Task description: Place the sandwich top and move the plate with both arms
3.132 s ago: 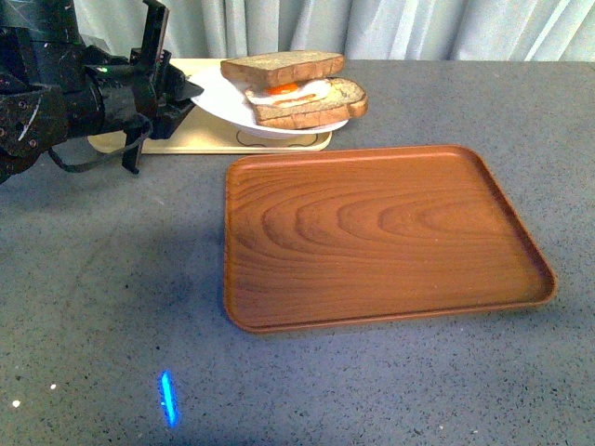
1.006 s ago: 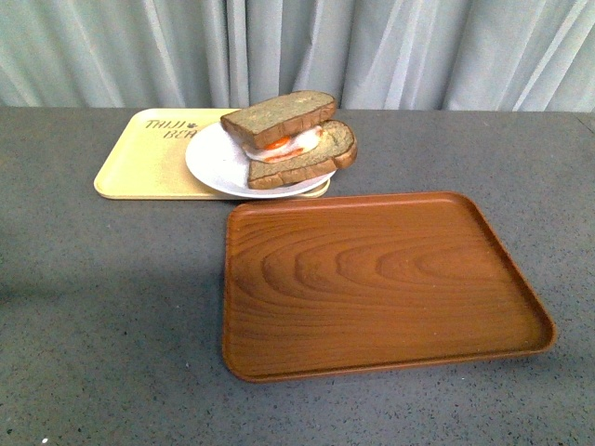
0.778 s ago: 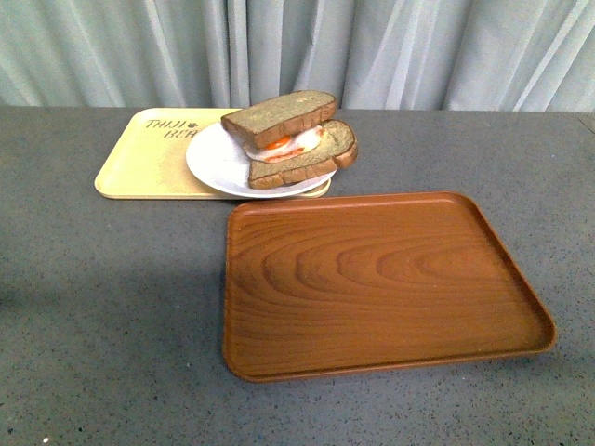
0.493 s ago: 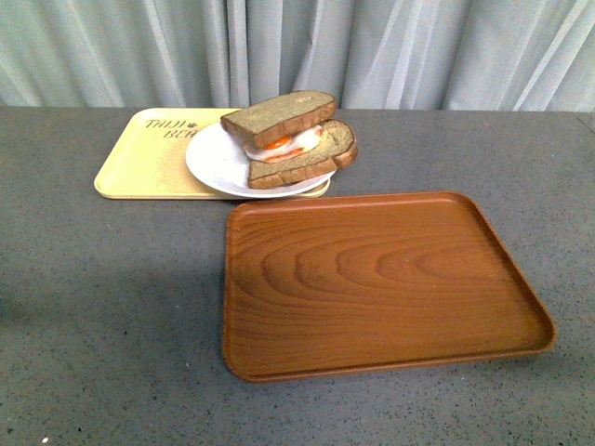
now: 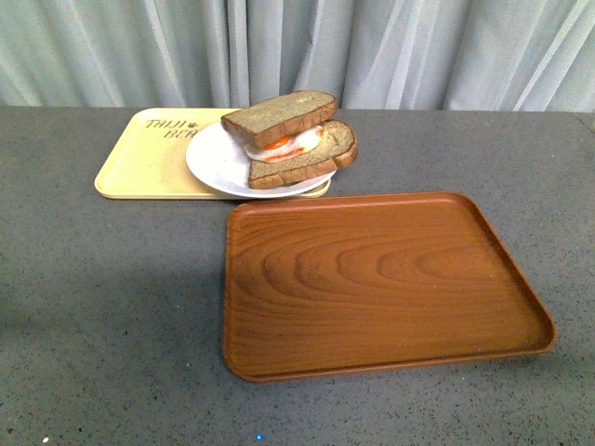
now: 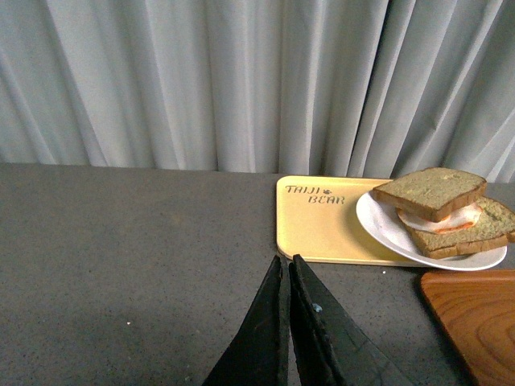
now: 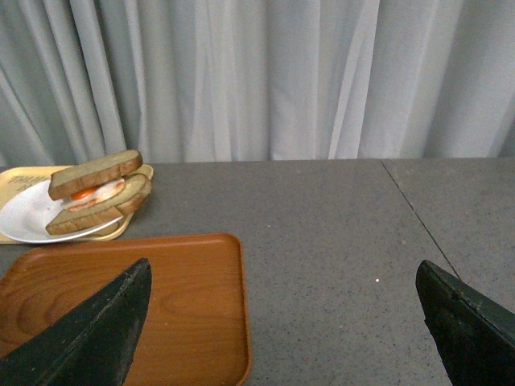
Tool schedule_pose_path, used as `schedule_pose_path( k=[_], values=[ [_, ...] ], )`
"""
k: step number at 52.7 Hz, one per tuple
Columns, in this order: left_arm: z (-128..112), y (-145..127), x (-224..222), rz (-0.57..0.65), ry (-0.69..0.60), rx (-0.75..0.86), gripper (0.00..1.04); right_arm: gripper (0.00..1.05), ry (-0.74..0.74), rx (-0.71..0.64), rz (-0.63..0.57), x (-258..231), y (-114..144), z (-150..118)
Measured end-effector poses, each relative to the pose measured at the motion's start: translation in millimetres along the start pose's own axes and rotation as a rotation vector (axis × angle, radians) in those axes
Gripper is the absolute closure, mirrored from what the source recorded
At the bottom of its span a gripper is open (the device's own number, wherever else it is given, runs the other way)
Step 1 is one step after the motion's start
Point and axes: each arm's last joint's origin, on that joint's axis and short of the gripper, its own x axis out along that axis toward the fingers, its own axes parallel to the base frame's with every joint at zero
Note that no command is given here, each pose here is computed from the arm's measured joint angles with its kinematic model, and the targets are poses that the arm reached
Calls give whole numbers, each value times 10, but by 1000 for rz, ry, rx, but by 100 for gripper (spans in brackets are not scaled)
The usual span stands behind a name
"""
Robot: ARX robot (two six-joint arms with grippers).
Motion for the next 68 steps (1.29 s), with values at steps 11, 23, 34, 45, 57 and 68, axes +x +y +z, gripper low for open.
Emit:
schedule_pose_path(
  k=[11,23,34,45,57,68],
  values=[
    [5,0,-63,0,-2,0,103,9,0,0,0,0,0,0],
    [4,0,-113,0,-2,0,103,9,0,0,0,0,0,0],
    [-3,0,-158,0,0,0,103,9,0,0,0,0,0,0],
    [-35,0,-246,1,14,1,103,9,0,0,0,0,0,0],
    [-36,1,-248,1,15,0,97,9,1,0,0,0,0,-1],
    [-36,1,-248,1,15,0,46,9,1,0,0,0,0,-1]
  ],
)
